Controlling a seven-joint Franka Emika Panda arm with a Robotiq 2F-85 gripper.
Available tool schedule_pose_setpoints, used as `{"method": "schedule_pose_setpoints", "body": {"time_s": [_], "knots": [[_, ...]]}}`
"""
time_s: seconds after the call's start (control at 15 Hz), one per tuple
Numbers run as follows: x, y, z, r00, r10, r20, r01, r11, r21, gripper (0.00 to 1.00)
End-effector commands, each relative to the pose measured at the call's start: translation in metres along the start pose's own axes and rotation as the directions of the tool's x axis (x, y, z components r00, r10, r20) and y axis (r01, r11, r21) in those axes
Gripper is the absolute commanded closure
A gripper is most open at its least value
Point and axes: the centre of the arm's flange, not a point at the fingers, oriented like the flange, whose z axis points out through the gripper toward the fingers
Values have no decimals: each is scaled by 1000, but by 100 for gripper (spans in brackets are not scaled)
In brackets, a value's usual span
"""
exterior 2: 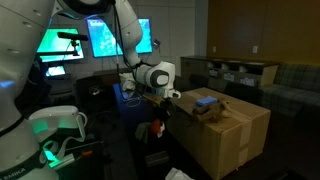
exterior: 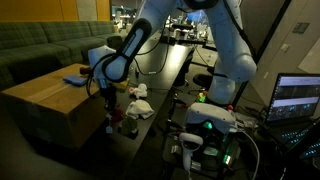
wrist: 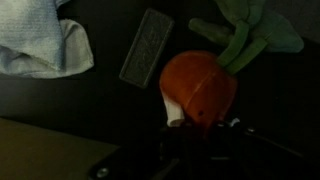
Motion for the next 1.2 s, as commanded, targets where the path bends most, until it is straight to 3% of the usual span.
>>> {"method": "schedule_pose_setpoints", "body": {"time_s": [0.0,0.47,1.13], "knots": [[-21,-3,-47,1000,-17,-6,17,1000,-1,93],[-21,-10,-124,996,-16,-90,9,997,-78,93],[49,-40,-226,974,-45,-223,5,984,-177,93]]}}
